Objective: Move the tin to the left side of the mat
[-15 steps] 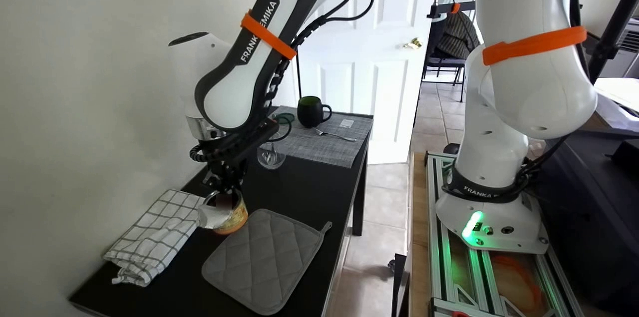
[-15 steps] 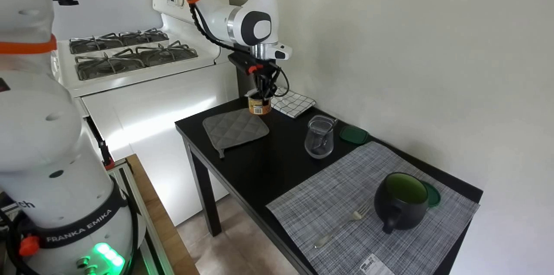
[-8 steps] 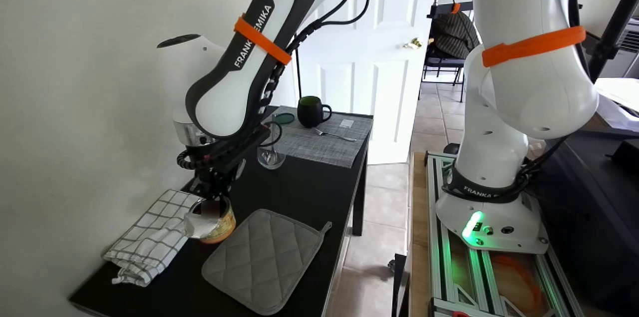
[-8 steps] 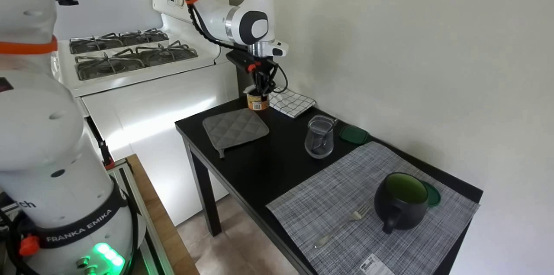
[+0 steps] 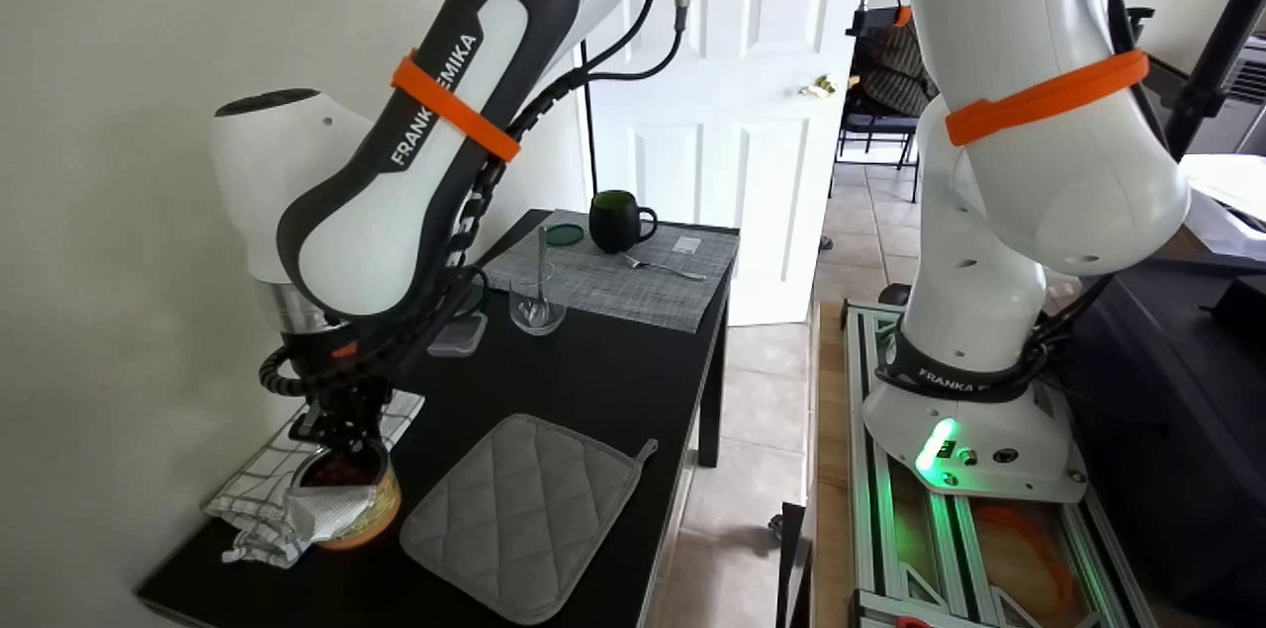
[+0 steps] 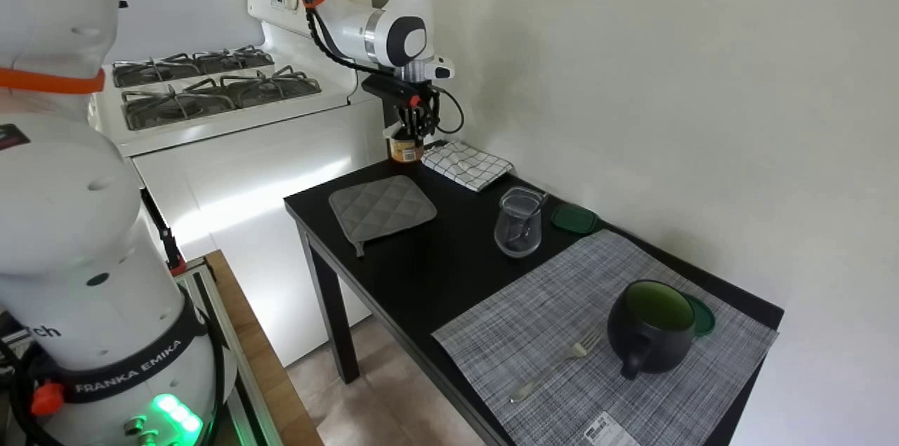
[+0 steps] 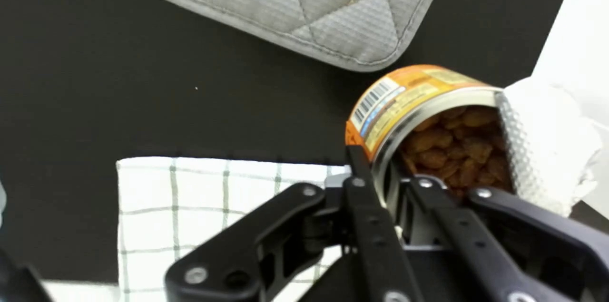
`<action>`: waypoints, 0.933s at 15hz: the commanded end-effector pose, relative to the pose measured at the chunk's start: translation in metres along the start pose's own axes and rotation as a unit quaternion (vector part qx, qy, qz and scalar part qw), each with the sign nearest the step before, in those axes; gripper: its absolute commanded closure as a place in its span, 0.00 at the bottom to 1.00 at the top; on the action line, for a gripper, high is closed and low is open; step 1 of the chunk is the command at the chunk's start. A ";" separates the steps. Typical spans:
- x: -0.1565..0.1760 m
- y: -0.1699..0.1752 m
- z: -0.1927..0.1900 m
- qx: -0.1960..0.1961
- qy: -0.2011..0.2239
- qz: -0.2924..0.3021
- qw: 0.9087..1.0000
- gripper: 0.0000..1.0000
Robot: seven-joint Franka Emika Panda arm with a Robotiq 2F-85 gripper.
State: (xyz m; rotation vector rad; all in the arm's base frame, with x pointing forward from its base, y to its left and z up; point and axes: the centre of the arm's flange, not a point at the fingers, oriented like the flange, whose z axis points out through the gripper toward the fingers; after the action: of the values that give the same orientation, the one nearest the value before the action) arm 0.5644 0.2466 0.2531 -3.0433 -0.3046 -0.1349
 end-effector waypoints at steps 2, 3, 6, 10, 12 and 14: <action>0.031 -0.002 0.025 0.014 -0.023 -0.047 0.999 0.97; 0.015 -0.001 0.014 0.006 -0.003 -0.032 0.999 0.88; 0.021 0.002 0.026 0.007 -0.014 -0.042 0.999 0.88; 0.020 -0.008 0.037 0.012 0.002 -0.046 0.999 0.97; 0.014 -0.019 0.042 0.010 0.007 -0.054 0.998 0.97; 0.008 -0.035 0.044 0.006 0.012 -0.067 0.998 0.97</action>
State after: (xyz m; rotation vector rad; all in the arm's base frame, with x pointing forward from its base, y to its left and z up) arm 0.5821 0.2654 0.2185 -3.0059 -0.4690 -0.1346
